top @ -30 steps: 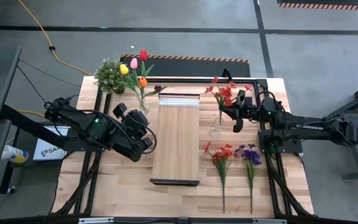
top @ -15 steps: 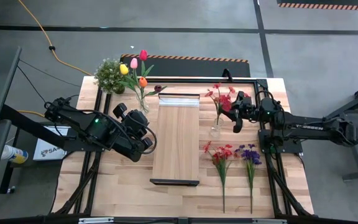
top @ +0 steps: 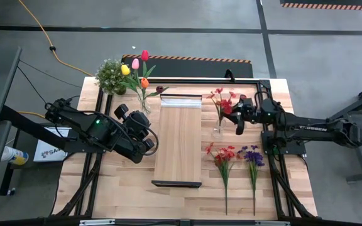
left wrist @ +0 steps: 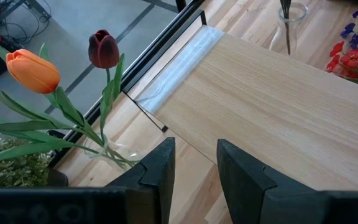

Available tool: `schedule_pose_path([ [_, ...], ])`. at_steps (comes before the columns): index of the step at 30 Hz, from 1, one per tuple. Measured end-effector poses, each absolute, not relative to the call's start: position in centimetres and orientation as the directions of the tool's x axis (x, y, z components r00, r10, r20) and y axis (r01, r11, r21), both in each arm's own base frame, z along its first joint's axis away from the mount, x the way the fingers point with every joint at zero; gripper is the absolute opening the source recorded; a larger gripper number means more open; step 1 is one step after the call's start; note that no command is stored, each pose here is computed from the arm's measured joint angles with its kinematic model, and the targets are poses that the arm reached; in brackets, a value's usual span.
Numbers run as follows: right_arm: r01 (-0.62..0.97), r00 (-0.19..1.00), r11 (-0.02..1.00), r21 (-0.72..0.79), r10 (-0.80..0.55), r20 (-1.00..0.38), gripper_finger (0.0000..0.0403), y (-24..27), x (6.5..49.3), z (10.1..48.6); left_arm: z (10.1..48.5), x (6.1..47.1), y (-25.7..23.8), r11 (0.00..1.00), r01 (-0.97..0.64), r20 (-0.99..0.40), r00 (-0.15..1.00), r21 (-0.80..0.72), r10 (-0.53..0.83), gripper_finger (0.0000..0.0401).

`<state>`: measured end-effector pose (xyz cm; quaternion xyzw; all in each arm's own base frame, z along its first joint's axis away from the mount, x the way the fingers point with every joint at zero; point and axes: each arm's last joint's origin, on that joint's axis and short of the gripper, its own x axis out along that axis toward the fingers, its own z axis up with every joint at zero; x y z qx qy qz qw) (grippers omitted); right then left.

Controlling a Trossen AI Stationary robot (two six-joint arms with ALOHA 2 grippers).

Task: Pick and place flowers into a vace then onto a shelf
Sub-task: Put the top red flowers into the right vase

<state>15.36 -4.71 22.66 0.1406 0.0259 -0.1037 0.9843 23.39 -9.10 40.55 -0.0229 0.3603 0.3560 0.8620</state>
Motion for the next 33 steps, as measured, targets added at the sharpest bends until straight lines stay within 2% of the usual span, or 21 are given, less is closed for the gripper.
schedule_pose_path([
  [4, 0.192, 0.981, 0.940, 0.281, -0.173, -0.092, 0.0102, -4.6, 15.4, 22.5, 40.6, 23.4, -9.1, 0.751, -0.619, -0.637, 0.487, 0.230, 0.597, 0.0152],
  [9, 0.112, 0.990, 0.949, 0.296, -0.080, -0.118, 0.0114, -4.4, 15.4, 22.3, 40.6, 23.4, -9.1, 0.751, -0.619, -0.637, 0.487, 0.230, 0.597, 0.0152],
  [22, 0.026, 0.980, 0.909, 0.415, 0.058, -0.189, 0.0114, -3.9, 15.2, 21.5, 40.6, 23.4, -9.1, 0.758, -0.603, -0.637, 0.487, 0.249, 0.597, 0.0152],
  [33, -0.003, 0.978, 0.892, 0.453, 0.098, -0.187, 0.0114, -3.8, 15.2, 21.5, 40.5, 23.4, -9.1, 0.758, -0.602, -0.638, 0.487, 0.249, 0.596, 0.0152],
])
